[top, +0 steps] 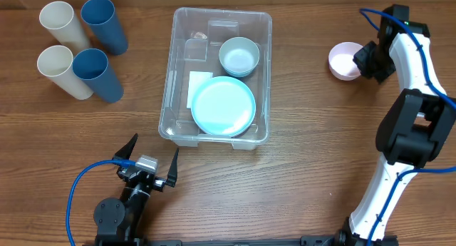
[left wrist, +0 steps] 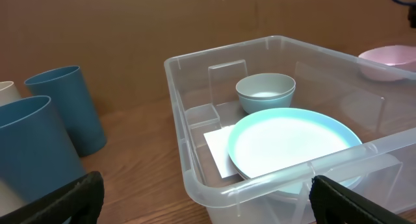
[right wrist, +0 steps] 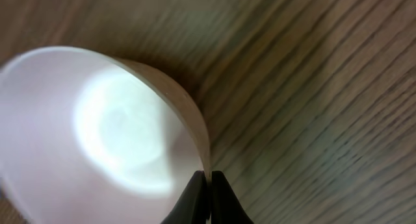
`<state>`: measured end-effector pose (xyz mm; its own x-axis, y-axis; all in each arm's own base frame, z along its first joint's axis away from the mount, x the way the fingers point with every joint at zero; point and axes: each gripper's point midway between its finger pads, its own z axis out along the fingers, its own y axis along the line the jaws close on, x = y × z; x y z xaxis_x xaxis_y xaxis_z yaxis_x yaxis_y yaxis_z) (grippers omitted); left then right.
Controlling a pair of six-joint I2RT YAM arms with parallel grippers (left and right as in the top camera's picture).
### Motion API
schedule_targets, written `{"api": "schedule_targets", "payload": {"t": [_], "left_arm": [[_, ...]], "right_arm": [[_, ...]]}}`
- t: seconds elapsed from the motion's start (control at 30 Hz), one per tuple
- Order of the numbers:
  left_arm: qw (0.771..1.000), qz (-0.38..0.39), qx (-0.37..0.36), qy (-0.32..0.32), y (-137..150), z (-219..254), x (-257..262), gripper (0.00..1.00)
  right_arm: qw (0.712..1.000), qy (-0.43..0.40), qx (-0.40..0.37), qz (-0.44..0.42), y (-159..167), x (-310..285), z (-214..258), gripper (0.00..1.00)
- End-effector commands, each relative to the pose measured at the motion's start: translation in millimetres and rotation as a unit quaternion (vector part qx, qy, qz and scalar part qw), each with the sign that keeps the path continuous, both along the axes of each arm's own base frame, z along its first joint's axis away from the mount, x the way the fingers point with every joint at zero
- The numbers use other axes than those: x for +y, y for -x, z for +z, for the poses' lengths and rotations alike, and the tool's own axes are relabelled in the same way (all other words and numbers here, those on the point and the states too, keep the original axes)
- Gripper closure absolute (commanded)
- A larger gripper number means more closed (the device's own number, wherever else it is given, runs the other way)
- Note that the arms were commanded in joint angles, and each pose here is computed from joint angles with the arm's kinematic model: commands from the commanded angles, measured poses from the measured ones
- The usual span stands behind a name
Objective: Pack container
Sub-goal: 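Move the right gripper to the pink bowl and grasp its rim, then carry the pink bowl and stack it onto the grey bowl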
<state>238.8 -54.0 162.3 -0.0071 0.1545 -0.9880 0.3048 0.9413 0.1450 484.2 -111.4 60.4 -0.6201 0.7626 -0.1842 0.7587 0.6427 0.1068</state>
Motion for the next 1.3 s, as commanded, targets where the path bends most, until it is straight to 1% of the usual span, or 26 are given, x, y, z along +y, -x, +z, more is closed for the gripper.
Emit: {"api": "schedule_targets", "payload": {"t": [0.0, 0.17, 0.3, 0.4, 0.5, 0.63, 0.73, 0.87, 0.9, 0.93, 0.97, 1.0, 1.03, 1.13, 1.2, 1.27], "left_arm": [[1.0, 0.004, -0.004, -0.005, 0, 0, 2, 0.0], [1.0, 0.004, -0.004, -0.005, 0, 0, 2, 0.0], [1.0, 0.004, -0.004, -0.005, 0, 0, 2, 0.0], [1.0, 0.004, -0.004, -0.005, 0, 0, 2, 0.0], [1.0, 0.004, -0.004, -0.005, 0, 0, 2, 0.0], [1.0, 0.004, -0.004, -0.005, 0, 0, 2, 0.0], [1.0, 0.004, -0.004, -0.005, 0, 0, 2, 0.0], [1.0, 0.004, -0.004, -0.005, 0, 0, 2, 0.0], [1.0, 0.004, -0.004, -0.005, 0, 0, 2, 0.0], [1.0, 0.004, -0.004, -0.005, 0, 0, 2, 0.0], [1.0, 0.004, -0.004, -0.005, 0, 0, 2, 0.0], [1.0, 0.004, -0.004, -0.005, 0, 0, 2, 0.0], [1.0, 0.004, -0.004, -0.005, 0, 0, 2, 0.0], [1.0, 0.004, -0.004, -0.005, 0, 0, 2, 0.0], [1.0, 0.004, -0.004, -0.005, 0, 0, 2, 0.0], [1.0, 0.004, -0.004, -0.005, 0, 0, 2, 0.0]], "right_arm": [[0.993, 0.029, -0.108, 0.05, -20, 25, 97, 0.96], [0.977, 0.039, -0.181, 0.107, -18, 72, 166, 0.96], [0.948, 0.051, -0.248, 0.191, -1, 133, 230, 0.96], [0.935, 0.044, -0.262, 0.236, 8, 175, 243, 0.96], [0.926, 0.033, -0.257, 0.275, 7, 216, 227, 0.96], [0.918, 0.025, -0.253, 0.306, -4, 252, 202, 0.96], [0.915, 0.022, -0.248, 0.318, -13, 268, 185, 0.96], [0.916, 0.018, -0.223, 0.334, -27, 288, 142, 0.96], [0.918, 0.017, -0.208, 0.338, -27, 292, 127, 0.93], [0.919, 0.017, -0.197, 0.34, -26, 293, 119, 0.8], [0.92, 0.016, -0.189, 0.343, -25, 294, 113, 0.7], [0.92, 0.013, -0.187, 0.344, -24, 295, 113, 0.62], [0.92, 0.009, -0.187, 0.346, -23, 296, 113, 0.57], [0.915, -0.012, -0.178, 0.361, -16, 303, 110, 0.57], [0.902, -0.022, -0.171, 0.396, -6, 318, 109, 0.61], [0.884, -0.014, -0.165, 0.438, 5, 338, 107, 0.61]]}}
